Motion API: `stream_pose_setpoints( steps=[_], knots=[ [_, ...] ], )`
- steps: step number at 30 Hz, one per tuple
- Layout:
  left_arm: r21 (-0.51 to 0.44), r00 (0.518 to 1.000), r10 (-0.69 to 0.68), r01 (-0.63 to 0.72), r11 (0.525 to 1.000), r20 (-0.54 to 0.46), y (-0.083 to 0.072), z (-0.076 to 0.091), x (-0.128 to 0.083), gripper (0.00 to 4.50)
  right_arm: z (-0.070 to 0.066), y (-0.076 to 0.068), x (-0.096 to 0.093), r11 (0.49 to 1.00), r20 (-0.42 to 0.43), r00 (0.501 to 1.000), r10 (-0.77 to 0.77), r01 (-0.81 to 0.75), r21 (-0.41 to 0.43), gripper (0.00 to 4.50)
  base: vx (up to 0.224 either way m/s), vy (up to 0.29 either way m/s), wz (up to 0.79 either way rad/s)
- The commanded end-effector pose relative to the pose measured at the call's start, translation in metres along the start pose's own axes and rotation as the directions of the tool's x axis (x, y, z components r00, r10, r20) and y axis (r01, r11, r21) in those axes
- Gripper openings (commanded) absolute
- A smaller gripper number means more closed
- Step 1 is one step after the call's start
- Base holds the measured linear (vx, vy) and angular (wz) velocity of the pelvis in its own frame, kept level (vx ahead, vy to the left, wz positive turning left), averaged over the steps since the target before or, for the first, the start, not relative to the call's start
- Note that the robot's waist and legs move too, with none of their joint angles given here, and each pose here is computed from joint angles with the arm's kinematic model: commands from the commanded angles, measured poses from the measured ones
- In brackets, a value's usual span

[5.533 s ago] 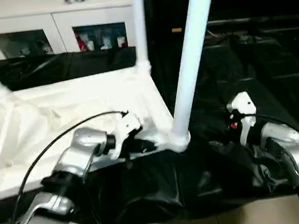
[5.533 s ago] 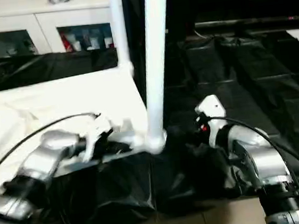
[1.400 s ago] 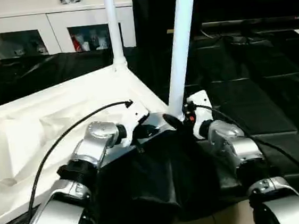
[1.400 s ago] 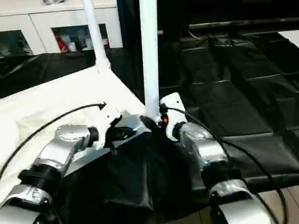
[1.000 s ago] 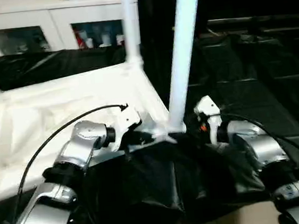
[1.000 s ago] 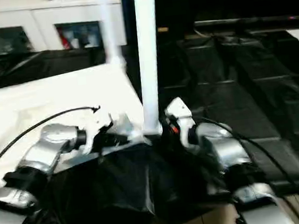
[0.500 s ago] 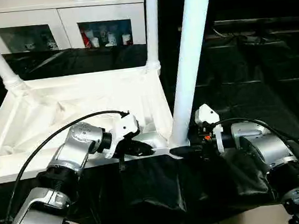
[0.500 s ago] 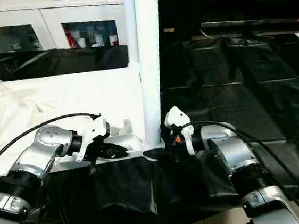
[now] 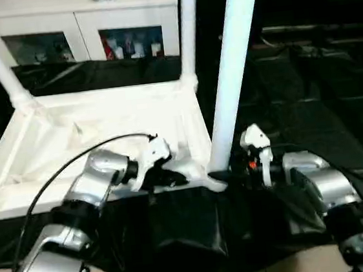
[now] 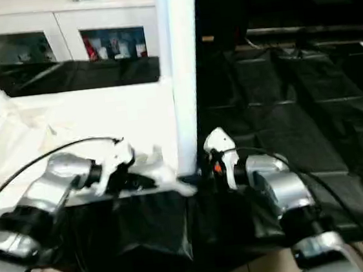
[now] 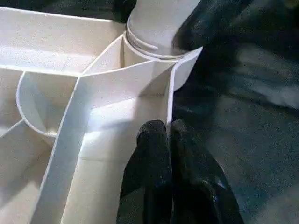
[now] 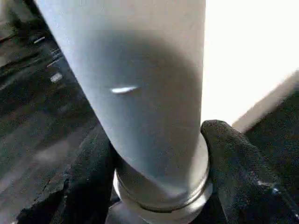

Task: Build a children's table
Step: Rotate leg to tighten

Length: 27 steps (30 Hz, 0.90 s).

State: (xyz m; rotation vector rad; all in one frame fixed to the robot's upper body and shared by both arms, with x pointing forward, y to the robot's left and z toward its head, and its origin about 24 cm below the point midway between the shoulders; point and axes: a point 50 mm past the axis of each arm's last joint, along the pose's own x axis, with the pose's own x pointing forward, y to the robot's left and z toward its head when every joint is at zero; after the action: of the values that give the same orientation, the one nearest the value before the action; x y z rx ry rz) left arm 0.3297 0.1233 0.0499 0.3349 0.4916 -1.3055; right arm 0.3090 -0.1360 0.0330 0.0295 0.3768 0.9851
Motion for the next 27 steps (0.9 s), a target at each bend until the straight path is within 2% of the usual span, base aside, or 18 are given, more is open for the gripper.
stream_pose_setpoints(
  steps=[1, 2, 4, 6, 7, 9, 10, 13, 14, 15, 16, 17, 19, 20, 22, 24, 27],
  knots=[
    [-0.012, 0.989, 0.133, -0.133, 0.991, 0.062, 0.010, 0.023, 0.012, 0.00, -0.010, 0.015, 0.026, 0.999, -0.024, 1.000, -0.013, 0.014, 0.041, 2.53, 0.000, 0.000, 0.00],
    [-0.031, 0.980, 0.187, -0.185, 0.982, 0.073, 0.012, 0.028, 0.018, 0.00, -0.013, 0.014, 0.035, 0.992, -0.034, 0.995, -0.097, 0.099, 0.076, 2.52, 0.000, 0.000, 0.00],
    [-0.039, 0.974, 0.214, -0.211, 0.977, 0.080, 0.013, 0.032, 0.023, 0.00, -0.014, 0.014, 0.042, 0.985, -0.041, 0.987, -0.155, 0.158, 0.076, 2.52, 0.000, 0.000, 0.00],
    [-0.061, 0.961, 0.256, -0.251, 0.966, 0.099, 0.013, 0.038, 0.031, 0.00, -0.014, 0.013, 0.052, 0.957, -0.057, 0.963, -0.262, 0.267, 0.114, 2.52, 0.000, 0.000, 0.00],
    [-0.061, 0.958, 0.264, -0.259, 0.964, 0.115, 0.012, 0.042, 0.036, 0.00, -0.013, 0.013, 0.057, 0.938, -0.058, 0.948, -0.314, 0.319, 0.138, 2.52, 0.000, 0.000, 0.00],
    [-0.046, 0.958, 0.258, -0.254, 0.966, 0.127, 0.011, 0.045, 0.040, 0.00, -0.008, 0.014, 0.062, 0.930, -0.030, 0.942, -0.335, 0.336, 0.147, 2.52, 0.000, 0.000, 0.00],
    [-0.024, 0.961, 0.247, -0.246, 0.969, 0.127, 0.009, 0.045, 0.042, 0.00, -0.005, 0.015, 0.064, 0.935, -0.005, 0.945, -0.326, 0.323, 0.146, 3.08, 0.000, 0.000, 0.00],
    [0.020, 0.966, 0.226, -0.230, 0.973, 0.128, 0.007, 0.043, 0.040, 0.00, 0.001, 0.016, 0.063, 0.942, 0.040, 0.953, -0.299, 0.289, 0.169, 3.28, 0.000, 0.000, 0.00],
    [0.038, 0.967, 0.217, -0.224, 0.974, 0.133, 0.007, 0.042, 0.039, 0.00, 0.002, 0.015, 0.061, 0.946, 0.041, 0.955, -0.295, 0.286, 0.150, 3.28, 0.000, 0.000, 0.00],
    [0.050, 0.968, 0.212, -0.220, 0.974, 0.137, 0.006, 0.042, 0.039, 0.00, 0.002, 0.015, 0.060, 0.949, 0.040, 0.955, -0.293, 0.285, 0.134, 3.58, 0.000, 0.000, 0.00],
    [0.076, 0.967, 0.206, -0.219, 0.973, 0.150, 0.005, 0.041, 0.037, 0.00, 0.004, 0.013, 0.054, 0.958, 0.046, 0.958, -0.282, 0.279, 0.066, 3.67, 0.000, 0.000, 0.00],
    [0.082, 0.965, 0.210, -0.224, 0.971, 0.155, 0.005, 0.041, 0.037, 0.00, 0.004, 0.013, 0.052, 0.960, 0.049, 0.960, -0.277, 0.274, 0.050, 3.67, 0.000, 0.000, 0.00],
    [0.067, 0.945, 0.258, -0.276, 0.959, 0.201, 0.007, 0.043, 0.032, 0.00, 0.007, 0.009, 0.036, 0.967, 0.071, 0.965, -0.253, 0.255, -0.019, 3.67, 0.000, 0.000, 0.00],
    [0.062, 0.938, 0.274, -0.293, 0.954, 0.215, 0.008, 0.043, 0.030, 0.28, 0.007, 0.007, 0.030, 0.968, 0.078, 0.966, -0.246, 0.249, -0.039, 3.70, 0.000, 0.000, 0.00],
    [0.062, 0.939, 0.272, -0.290, 0.955, 0.212, 0.008, 0.042, 0.021, 0.56, 0.010, 0.005, 0.014, 0.971, 0.091, 0.971, -0.222, 0.229, -0.074, 3.70, 0.000, 0.000, 0.00],
    [0.045, 0.939, 0.266, -0.282, 0.958, 0.216, 0.005, 0.040, 0.007, 0.59, 0.014, 0.006, -0.003, 0.977, 0.106, 0.978, -0.179, 0.190, -0.101, 3.70, 0.000, 0.000, 0.00],
    [0.030, 0.933, 0.281, -0.295, 0.955, 0.225, -0.003, 0.036, -0.013, 0.87, 0.019, 0.010, -0.022, 0.979, 0.109, 0.985, -0.135, 0.150, -0.138, 3.70, 0.000, 0.000, 0.00]
  ],
)
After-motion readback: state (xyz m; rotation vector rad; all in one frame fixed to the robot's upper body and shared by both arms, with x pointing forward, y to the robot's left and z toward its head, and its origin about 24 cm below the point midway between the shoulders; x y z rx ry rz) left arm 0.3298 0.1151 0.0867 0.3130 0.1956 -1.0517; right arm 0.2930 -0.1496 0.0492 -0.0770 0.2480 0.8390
